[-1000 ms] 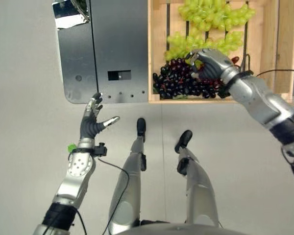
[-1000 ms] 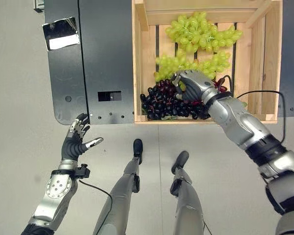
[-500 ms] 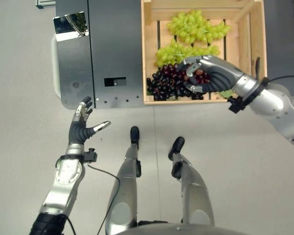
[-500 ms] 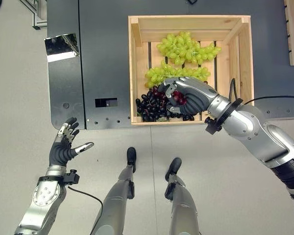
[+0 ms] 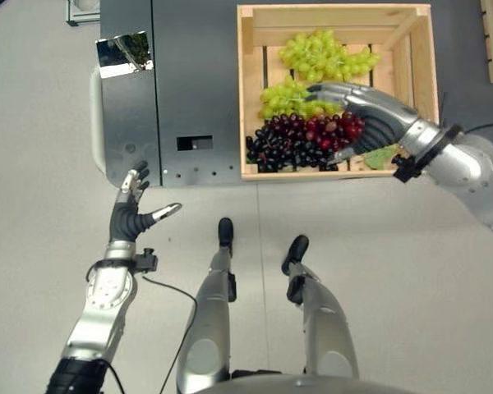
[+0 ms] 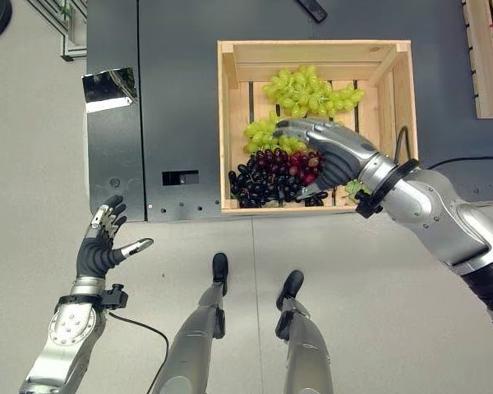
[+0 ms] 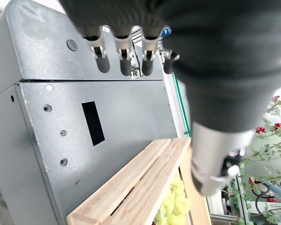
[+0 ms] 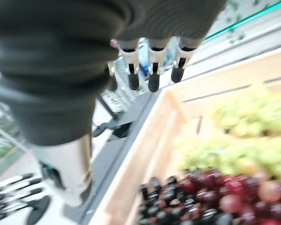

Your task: Pick up the fruits from the basket on one side to the basket on the other side

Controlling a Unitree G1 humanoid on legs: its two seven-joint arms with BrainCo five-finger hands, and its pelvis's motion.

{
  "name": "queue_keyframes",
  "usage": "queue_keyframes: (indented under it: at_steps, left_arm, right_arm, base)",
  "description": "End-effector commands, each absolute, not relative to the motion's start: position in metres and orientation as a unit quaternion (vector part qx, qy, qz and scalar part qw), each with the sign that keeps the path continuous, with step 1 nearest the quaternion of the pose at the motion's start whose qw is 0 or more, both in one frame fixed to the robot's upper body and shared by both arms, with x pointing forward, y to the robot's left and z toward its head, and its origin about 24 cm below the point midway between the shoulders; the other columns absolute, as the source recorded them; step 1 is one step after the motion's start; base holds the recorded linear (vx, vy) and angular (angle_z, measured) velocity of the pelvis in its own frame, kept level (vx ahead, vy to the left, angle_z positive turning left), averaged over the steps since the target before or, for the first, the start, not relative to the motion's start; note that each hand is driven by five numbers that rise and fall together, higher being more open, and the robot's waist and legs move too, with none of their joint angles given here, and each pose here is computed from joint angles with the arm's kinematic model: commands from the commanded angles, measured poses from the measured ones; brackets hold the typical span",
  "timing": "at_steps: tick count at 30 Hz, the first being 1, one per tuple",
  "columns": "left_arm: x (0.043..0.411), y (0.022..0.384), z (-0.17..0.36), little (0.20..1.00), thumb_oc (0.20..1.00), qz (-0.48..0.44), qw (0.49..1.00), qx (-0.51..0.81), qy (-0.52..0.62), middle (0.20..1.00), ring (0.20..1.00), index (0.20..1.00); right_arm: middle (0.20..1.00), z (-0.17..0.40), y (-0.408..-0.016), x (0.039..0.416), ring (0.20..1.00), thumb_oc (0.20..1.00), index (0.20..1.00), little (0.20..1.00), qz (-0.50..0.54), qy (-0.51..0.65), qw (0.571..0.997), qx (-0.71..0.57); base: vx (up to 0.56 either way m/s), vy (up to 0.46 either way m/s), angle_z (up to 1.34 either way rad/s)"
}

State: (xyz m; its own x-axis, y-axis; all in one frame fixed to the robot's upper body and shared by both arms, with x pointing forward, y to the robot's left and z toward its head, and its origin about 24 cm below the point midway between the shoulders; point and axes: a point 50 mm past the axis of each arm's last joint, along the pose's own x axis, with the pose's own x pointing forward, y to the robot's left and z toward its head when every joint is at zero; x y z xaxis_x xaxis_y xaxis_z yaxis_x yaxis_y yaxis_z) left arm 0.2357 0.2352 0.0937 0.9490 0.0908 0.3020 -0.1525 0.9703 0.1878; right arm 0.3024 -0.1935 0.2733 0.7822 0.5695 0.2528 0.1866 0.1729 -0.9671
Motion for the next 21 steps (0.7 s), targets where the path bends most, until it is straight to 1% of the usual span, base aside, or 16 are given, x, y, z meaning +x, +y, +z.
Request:
queue_keyframes:
  at_steps: [1, 3, 4, 6, 7, 11, 17, 21]
  left_arm:
    - [0.226, 0.241, 0.113, 1.000, 1.000, 0.063, 0.969, 0.131, -0.198, 1.000, 1.000, 1.000]
    - [0.228, 0.238, 0.115, 1.000, 1.000, 0.057, 0.969, 0.126, -0.204, 1.000, 1.000, 1.000]
    - [0.228, 0.238, 0.115, 1.000, 1.000, 0.058, 0.969, 0.125, -0.204, 1.000, 1.000, 1.000]
    - [0.230, 0.236, 0.114, 1.000, 1.000, 0.056, 0.971, 0.116, -0.203, 1.000, 1.000, 1.000]
    - [0.230, 0.236, 0.114, 1.000, 1.000, 0.056, 0.971, 0.115, -0.203, 1.000, 1.000, 1.000]
    - [0.234, 0.229, 0.110, 1.000, 1.000, 0.044, 0.974, 0.104, -0.196, 1.000, 1.000, 1.000]
    - [0.240, 0.221, 0.108, 1.000, 1.000, 0.032, 0.976, 0.095, -0.194, 1.000, 1.000, 1.000]
    - [0.244, 0.214, 0.110, 1.000, 1.000, 0.024, 0.975, 0.087, -0.202, 1.000, 1.000, 1.000]
  right_arm:
    - [1.000, 0.315, -0.190, 0.303, 1.000, 1.000, 1.000, 1.000, 0.074, -0.353, 0.656, -0.663]
    - [1.000, 0.315, -0.194, 0.319, 1.000, 1.000, 1.000, 1.000, 0.046, -0.333, 0.651, -0.681]
    - [1.000, 0.316, -0.193, 0.319, 1.000, 1.000, 1.000, 1.000, 0.047, -0.334, 0.650, -0.681]
    - [1.000, 0.317, -0.196, 0.340, 1.000, 1.000, 1.000, 1.000, 0.020, -0.306, 0.653, -0.692]
    - [1.000, 0.317, -0.196, 0.340, 1.000, 1.000, 1.000, 1.000, 0.020, -0.307, 0.653, -0.692]
    - [1.000, 0.319, -0.207, 0.365, 1.000, 1.000, 1.000, 1.000, -0.033, -0.260, 0.643, -0.720]
    - [1.000, 0.319, -0.214, 0.382, 1.000, 1.000, 1.000, 1.000, -0.074, -0.229, 0.628, -0.740]
    - [1.000, 0.321, -0.214, 0.387, 1.000, 1.000, 1.000, 1.000, -0.090, -0.224, 0.632, -0.737]
  base:
    - [0.00, 0.000, 0.00]
    - [0.00, 0.000, 0.00]
    - [0.00, 0.000, 0.00]
    - [0.00, -0.002, -0.02]
    - [-0.01, -0.005, -0.04]
    - [0.00, 0.000, 0.00]
    - [0.00, -0.001, 0.01]
    - [0.02, -0.006, 0.02]
